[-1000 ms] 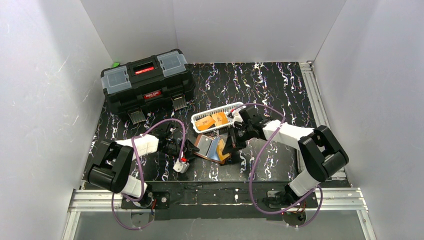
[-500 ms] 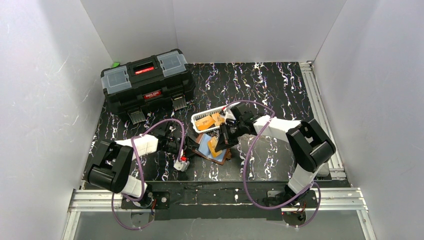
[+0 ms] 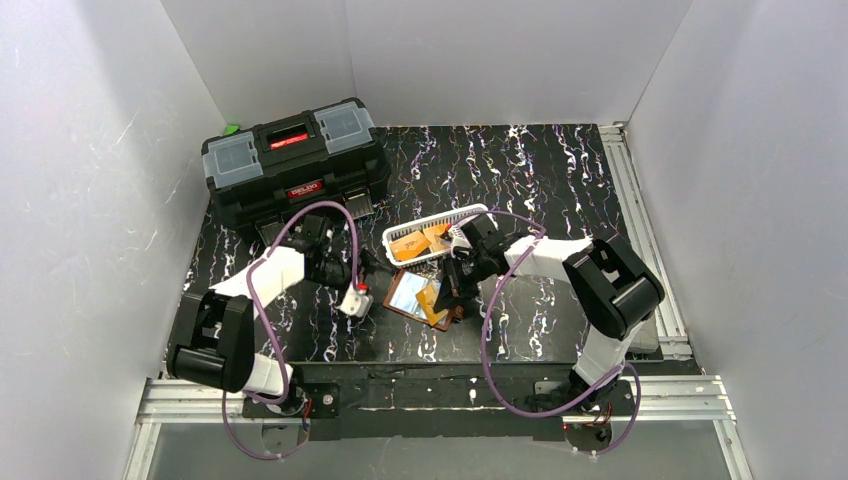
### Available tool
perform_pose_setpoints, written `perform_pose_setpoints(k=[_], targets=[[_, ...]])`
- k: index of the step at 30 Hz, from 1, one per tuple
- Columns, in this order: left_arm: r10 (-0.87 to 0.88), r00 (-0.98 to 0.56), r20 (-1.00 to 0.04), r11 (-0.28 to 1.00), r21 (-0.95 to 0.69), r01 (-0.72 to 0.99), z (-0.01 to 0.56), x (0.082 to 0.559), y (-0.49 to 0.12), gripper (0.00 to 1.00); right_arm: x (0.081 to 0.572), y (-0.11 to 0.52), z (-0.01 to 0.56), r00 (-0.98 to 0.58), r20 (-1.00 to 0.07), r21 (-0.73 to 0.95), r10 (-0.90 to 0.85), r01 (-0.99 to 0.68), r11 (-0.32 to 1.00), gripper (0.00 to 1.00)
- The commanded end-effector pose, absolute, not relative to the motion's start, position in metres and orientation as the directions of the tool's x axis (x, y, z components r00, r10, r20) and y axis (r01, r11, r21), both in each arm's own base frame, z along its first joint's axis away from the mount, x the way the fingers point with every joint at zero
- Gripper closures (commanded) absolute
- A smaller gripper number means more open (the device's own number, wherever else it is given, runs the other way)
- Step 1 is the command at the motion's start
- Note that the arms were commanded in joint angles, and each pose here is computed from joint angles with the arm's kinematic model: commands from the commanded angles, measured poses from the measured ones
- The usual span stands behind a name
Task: Put the credit cards into the card holder
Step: Turn over the card slot in the card holder, then pick up the card holder from the center of the board.
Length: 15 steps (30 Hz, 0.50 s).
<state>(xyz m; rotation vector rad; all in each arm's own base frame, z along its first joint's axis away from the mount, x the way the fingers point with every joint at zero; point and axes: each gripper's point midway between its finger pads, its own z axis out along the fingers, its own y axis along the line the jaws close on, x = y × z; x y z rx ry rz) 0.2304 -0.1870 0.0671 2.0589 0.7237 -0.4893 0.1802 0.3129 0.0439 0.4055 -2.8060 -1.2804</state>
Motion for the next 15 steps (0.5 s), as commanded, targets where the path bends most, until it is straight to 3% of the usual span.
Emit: perform_pose_setpoints(k=[1, 4, 8, 11, 15], targets=[[0.406, 0.483, -0.776, -0.393, 0.329, 0.858, 0.096, 0.200, -0.182, 0.34, 0.175, 0.308, 0.034, -0.960, -0.094, 0.734, -0.264, -0.246, 0.633, 0.99], [0.542, 0.114, -0.833, -0.213, -0.005, 0.977, 0.097, 0.190, -0.181, 0.38, 0.166, 0.302, 0.029, -0.961, -0.085, 0.733, -0.264, -0.239, 0.637, 0.99], [0.585, -0.289, -0.758, 0.025, -0.339, 0.940, 0.097, 0.185, -0.194, 0.41, 0.158, 0.297, 0.026, -0.962, -0.087, 0.737, -0.259, -0.237, 0.633, 0.99], [0.595, -0.449, -0.666, 0.186, -0.429, 0.884, 0.083, 0.192, -0.203, 0.42, 0.155, 0.294, 0.025, -0.963, -0.093, 0.736, -0.254, -0.239, 0.634, 0.99], [0.595, -0.548, -0.588, 0.334, -0.439, 0.834, 0.067, 0.210, -0.207, 0.42, 0.150, 0.289, 0.022, -0.964, -0.084, 0.732, -0.254, -0.233, 0.641, 0.99]])
